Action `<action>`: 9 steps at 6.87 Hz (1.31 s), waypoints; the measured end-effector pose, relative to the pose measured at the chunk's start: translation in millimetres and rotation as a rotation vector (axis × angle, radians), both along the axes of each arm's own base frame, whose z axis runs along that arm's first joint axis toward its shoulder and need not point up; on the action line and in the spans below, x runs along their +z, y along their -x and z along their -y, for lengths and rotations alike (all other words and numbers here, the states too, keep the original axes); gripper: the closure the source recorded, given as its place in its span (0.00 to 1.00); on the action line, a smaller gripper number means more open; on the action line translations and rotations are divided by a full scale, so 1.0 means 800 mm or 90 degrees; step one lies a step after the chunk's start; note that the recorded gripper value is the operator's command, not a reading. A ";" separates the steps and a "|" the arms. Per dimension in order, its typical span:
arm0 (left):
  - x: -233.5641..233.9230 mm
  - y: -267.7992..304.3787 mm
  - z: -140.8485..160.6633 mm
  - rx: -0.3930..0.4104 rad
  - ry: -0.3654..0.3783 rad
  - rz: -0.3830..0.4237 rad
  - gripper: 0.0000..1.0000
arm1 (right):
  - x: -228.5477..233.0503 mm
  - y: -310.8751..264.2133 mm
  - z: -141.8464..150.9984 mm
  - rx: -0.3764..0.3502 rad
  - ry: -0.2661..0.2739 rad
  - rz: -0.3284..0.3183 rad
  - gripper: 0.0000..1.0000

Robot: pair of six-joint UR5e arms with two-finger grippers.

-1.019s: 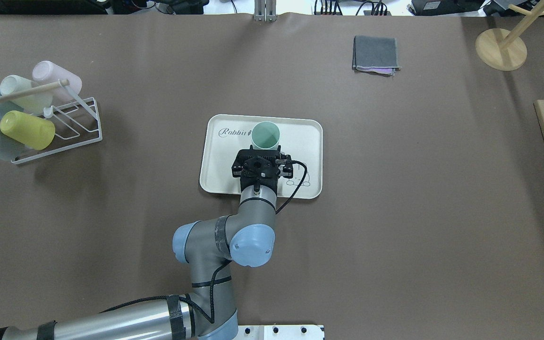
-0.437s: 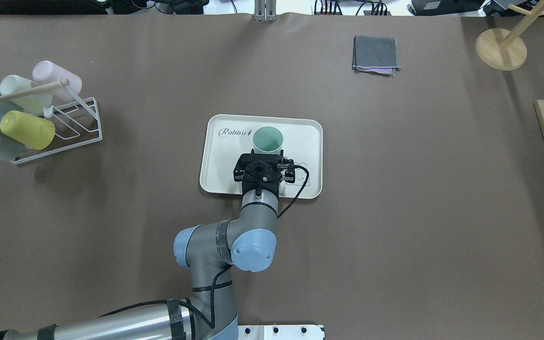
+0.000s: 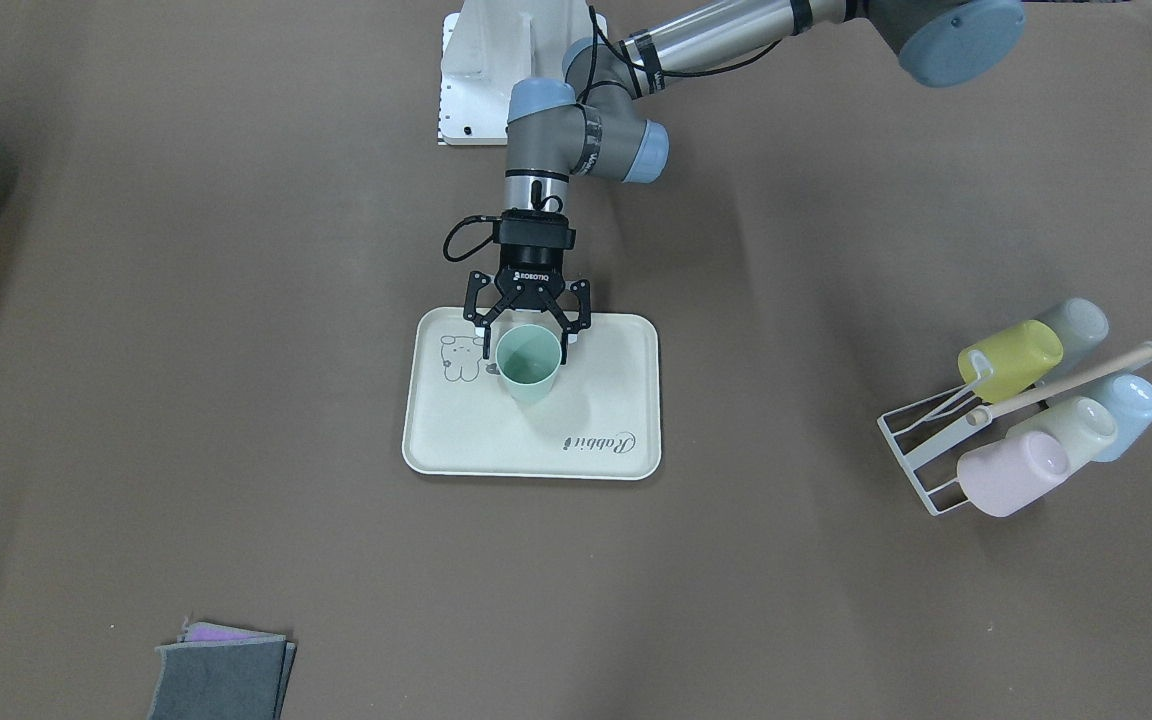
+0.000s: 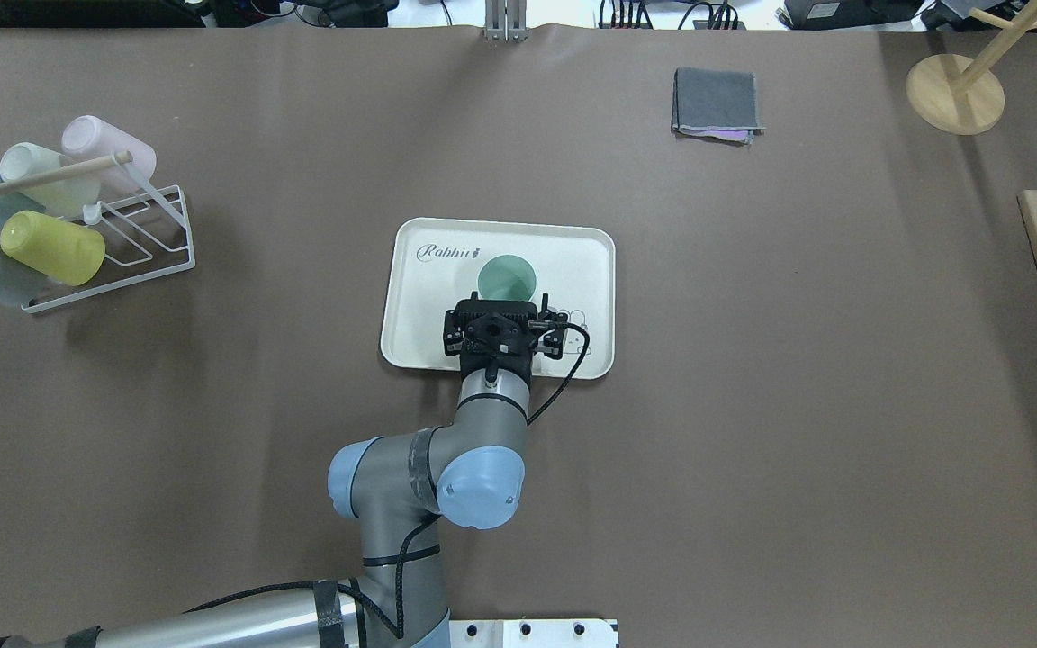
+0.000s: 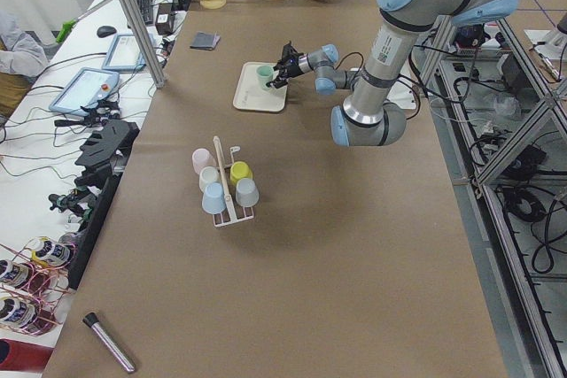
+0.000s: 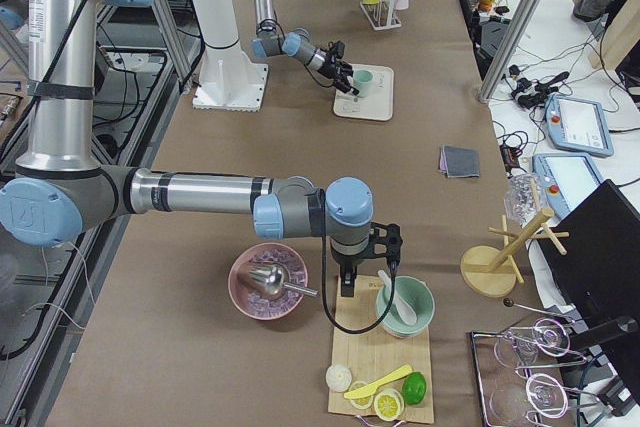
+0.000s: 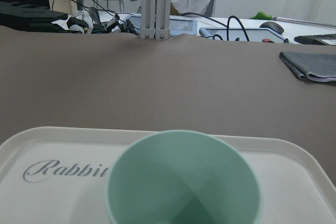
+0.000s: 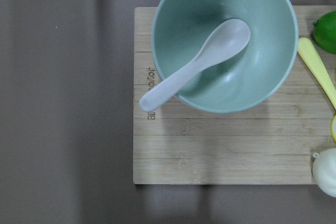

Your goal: Pick up and place green cup on tray

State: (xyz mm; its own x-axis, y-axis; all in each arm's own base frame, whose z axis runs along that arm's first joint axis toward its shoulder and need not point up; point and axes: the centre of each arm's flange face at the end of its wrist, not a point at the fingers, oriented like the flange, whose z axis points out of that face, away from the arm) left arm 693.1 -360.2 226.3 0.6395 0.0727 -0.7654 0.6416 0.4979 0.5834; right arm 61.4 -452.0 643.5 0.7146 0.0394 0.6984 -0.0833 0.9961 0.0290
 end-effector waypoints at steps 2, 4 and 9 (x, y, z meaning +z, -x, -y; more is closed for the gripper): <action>0.006 0.027 -0.030 0.001 -0.013 -0.013 0.01 | -0.001 0.000 0.000 0.000 -0.001 0.001 0.00; -0.005 0.091 -0.050 0.024 -0.041 -0.007 0.01 | -0.001 0.000 0.000 0.001 0.000 0.001 0.00; -0.053 0.283 -0.013 0.235 -0.089 0.084 0.01 | 0.001 0.000 0.020 0.001 0.000 0.000 0.00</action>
